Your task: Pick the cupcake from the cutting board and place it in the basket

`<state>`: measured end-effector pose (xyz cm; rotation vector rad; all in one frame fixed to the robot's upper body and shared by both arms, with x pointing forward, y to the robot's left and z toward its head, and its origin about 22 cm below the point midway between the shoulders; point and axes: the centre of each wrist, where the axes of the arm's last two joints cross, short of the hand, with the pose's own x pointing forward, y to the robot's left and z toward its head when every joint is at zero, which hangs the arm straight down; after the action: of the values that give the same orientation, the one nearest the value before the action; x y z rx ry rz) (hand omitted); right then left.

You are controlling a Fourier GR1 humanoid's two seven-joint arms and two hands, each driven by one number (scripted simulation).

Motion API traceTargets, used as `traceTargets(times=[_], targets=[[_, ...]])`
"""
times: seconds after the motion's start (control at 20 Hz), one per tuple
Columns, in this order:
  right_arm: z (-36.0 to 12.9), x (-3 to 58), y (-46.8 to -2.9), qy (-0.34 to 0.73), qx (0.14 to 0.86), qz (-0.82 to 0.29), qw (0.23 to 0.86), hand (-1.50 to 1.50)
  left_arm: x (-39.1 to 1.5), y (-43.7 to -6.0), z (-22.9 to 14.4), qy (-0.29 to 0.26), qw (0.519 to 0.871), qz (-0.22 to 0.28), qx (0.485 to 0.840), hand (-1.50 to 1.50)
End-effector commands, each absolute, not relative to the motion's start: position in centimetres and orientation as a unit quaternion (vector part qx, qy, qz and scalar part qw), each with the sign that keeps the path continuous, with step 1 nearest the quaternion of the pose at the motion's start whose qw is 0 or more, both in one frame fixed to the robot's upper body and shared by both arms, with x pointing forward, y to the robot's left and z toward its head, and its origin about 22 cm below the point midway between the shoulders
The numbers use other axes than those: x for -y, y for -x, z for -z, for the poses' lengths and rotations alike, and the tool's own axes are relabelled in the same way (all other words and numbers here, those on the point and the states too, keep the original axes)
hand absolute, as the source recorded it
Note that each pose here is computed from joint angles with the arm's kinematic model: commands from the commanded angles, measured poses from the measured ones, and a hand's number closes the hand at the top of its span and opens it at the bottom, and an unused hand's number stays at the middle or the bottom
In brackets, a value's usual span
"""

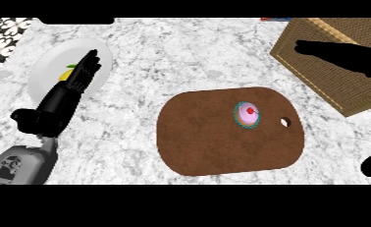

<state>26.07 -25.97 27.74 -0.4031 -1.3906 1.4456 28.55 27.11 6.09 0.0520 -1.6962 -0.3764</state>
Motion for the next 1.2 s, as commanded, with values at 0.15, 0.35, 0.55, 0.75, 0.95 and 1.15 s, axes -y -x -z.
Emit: traceTargets(times=[0.15,0.35,0.55,0.75,0.95,1.15], targets=[[-21.7,24.5,-27.5,0.153,0.597,-0.576,0.538,-1.50,-26.5,-28.9,-4.8,-0.026,0.649,0.167,0.741,0.00],[-18.1,25.4,-27.7,0.152,0.605,-0.566,0.538,-1.50,-27.7,-27.2,-5.8,-0.020,0.648,0.168,0.743,0.00],[-15.6,24.7,-29.0,0.157,0.613,-0.574,0.520,-1.50,-26.5,-28.9,-5.2,-0.021,0.647,0.172,0.742,0.00],[-12.7,22.6,-27.9,0.169,0.621,-0.562,0.520,-1.50,-24.4,-27.9,-6.2,-0.013,0.645,0.159,0.748,0.00],[-13.6,23.3,-31.1,0.158,0.623,-0.562,0.520,-1.50,-25.5,-28.6,-5.4,-0.022,0.641,0.175,0.747,0.00],[-11.9,23.4,-29.1,0.142,0.632,-0.564,0.512,-1.50,-26.7,-27.6,-5.2,-0.020,0.644,0.168,0.746,0.00]])
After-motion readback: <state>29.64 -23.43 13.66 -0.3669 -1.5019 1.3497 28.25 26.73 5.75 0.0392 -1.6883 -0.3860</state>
